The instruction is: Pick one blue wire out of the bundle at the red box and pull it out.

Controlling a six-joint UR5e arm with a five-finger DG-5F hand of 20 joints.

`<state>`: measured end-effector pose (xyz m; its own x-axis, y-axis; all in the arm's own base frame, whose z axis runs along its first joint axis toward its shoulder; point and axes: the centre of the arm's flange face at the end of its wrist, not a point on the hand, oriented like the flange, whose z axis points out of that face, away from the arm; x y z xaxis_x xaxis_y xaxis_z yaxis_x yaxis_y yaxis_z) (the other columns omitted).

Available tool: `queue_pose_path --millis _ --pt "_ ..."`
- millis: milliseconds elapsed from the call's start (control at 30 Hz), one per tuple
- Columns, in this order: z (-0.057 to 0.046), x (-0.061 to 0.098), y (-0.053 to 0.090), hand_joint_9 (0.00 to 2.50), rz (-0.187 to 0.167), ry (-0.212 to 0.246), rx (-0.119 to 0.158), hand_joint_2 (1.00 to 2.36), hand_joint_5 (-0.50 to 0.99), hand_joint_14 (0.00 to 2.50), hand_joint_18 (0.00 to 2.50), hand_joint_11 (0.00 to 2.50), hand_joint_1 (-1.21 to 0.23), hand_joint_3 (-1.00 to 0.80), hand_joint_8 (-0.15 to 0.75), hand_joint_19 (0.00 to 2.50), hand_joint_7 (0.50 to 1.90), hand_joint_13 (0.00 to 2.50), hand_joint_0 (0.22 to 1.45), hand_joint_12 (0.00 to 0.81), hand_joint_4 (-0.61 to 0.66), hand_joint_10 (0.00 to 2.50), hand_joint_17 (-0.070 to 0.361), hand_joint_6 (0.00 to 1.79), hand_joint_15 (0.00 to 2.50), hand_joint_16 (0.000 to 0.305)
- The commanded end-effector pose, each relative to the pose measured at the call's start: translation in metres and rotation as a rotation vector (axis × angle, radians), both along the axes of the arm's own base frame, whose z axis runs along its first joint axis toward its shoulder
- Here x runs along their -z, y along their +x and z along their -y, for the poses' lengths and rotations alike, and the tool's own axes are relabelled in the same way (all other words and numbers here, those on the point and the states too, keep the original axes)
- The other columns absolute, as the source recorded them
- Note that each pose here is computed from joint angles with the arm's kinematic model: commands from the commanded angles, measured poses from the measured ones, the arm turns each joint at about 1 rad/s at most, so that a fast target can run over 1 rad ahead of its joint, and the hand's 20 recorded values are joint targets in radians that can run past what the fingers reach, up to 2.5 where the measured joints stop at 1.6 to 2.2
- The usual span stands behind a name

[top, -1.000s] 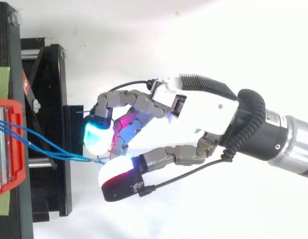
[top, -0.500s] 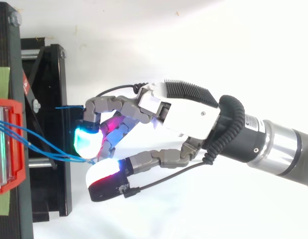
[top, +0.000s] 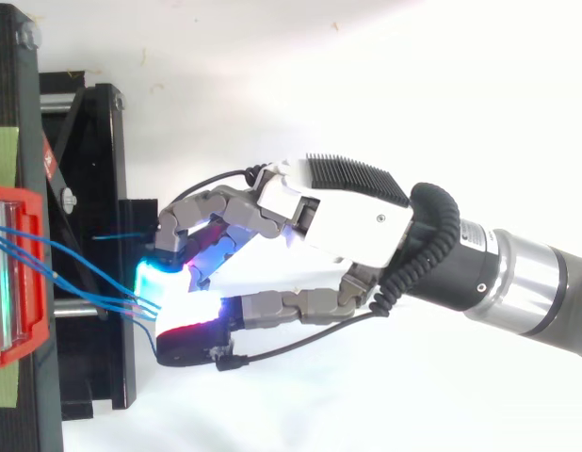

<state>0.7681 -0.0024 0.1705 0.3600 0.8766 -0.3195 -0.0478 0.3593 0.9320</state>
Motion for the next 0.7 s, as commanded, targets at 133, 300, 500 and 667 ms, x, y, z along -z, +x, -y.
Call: queue_pose_path --millis 133,300,500,667 --pt "-0.001 -0.008 0.005 1.10 0.007 0.010 -0.001 1.01 -0.17 0.02 0.81 0.66 -0.74 0.03 0.362 0.57 1.00 0.89 0.60 0.457 -0.01 0.01 0.132 0.95 0.57 0.059" --pt "-0.002 -0.012 0.006 1.13 0.013 0.030 -0.005 1.01 -0.16 0.02 0.83 0.66 -0.76 0.08 0.364 0.57 1.07 0.91 0.62 0.454 -0.09 0.01 0.131 0.96 0.57 0.058" --pt "-0.002 -0.029 0.010 1.18 0.034 0.090 -0.018 1.01 -0.14 0.02 0.84 0.68 -0.77 0.12 0.360 0.56 1.11 0.93 0.64 0.449 -0.18 0.01 0.128 0.96 0.58 0.057" --pt "0.000 -0.064 -0.002 1.23 -0.003 0.109 -0.021 1.01 -0.13 0.02 0.86 0.66 -0.80 0.15 0.351 0.56 1.13 0.95 0.65 0.446 -0.26 0.02 0.129 0.95 0.57 0.057"
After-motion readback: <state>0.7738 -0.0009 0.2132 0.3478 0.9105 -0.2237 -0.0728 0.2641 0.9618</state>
